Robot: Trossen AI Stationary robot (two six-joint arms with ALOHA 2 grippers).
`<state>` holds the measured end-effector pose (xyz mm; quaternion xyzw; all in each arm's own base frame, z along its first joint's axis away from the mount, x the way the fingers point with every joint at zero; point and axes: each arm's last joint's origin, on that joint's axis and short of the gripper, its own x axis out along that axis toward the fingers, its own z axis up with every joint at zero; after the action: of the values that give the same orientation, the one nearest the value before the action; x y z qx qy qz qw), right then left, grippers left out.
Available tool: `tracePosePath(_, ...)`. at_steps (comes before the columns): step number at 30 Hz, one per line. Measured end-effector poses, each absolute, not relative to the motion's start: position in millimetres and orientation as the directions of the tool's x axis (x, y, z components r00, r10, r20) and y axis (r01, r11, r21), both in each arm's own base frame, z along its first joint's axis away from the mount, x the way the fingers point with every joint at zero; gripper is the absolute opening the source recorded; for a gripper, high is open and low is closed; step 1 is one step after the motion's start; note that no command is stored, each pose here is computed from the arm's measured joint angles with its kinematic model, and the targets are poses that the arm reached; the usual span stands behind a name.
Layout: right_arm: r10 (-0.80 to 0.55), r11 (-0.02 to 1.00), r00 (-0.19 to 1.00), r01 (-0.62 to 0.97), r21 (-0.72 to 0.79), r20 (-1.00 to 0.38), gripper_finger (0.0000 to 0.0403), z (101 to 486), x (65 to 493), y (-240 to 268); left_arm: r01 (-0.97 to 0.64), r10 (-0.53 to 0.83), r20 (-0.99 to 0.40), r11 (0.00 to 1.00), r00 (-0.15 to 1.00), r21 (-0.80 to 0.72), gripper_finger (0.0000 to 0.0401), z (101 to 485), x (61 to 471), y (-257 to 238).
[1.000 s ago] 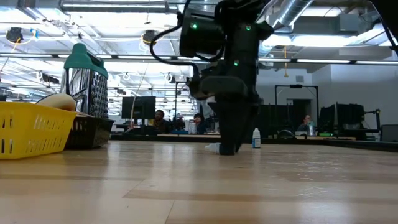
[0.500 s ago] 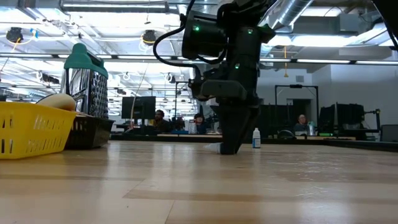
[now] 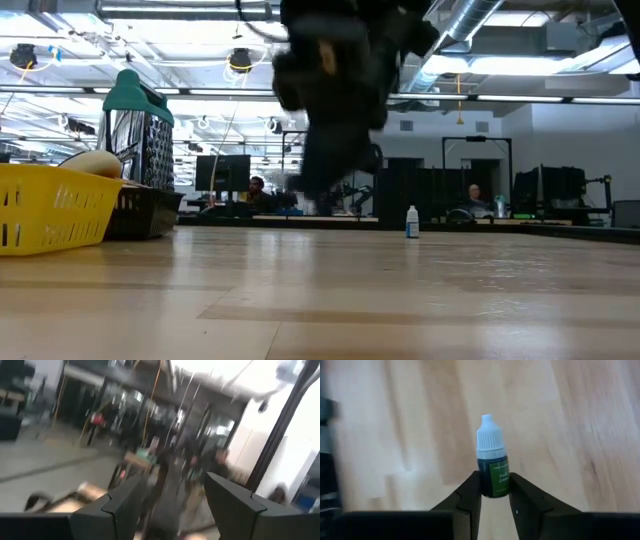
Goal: Pick & Place Food Item
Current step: Put the green food coloring bottle into the yellow bin
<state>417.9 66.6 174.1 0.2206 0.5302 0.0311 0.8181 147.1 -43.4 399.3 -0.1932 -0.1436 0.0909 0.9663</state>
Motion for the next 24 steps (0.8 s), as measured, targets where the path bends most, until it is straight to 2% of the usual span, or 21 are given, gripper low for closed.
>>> tracePosePath(5, 0.389, 0.854, 0.519, 0.107, 0.509, -0.761, 0.0080, 209, 415, 69, -0.164, 0.174, -0.003, 0.922, 0.985, -0.351, 0.0209, 371, 151, -55)
tracePosePath(8, 0.453, 0.811, 0.571, 0.054, 0.582, -0.685, 0.0080, 227, 416, 70, -0.191, 0.142, -0.176, 0.932, 0.974, -0.308, 0.0209, 349, 158, -67)
tracePosePath(11, 0.529, 0.745, 0.619, -0.010, 0.667, -0.581, 0.0080, 245, 418, 68, -0.172, 0.095, -0.287, 0.951, 0.953, -0.257, 0.0209, 330, 170, -84)
tracePosePath(15, 0.620, 0.640, 0.654, -0.102, 0.761, -0.434, 0.0080, 265, 422, 67, -0.108, 0.030, -0.359, 0.974, 0.933, -0.200, 0.0212, 310, 191, -109)
tracePosePath(19, 0.698, 0.540, 0.644, -0.186, 0.821, -0.313, 0.0079, 279, 424, 70, -0.069, 0.005, -0.348, 0.983, 0.938, -0.171, 0.0224, 298, 210, -127)
tracePosePath(24, 0.742, 0.486, 0.607, -0.196, 0.852, -0.283, 0.0079, 282, 423, 74, -0.033, -0.011, -0.294, 0.989, 0.956, -0.145, 0.0234, 298, 219, -134)
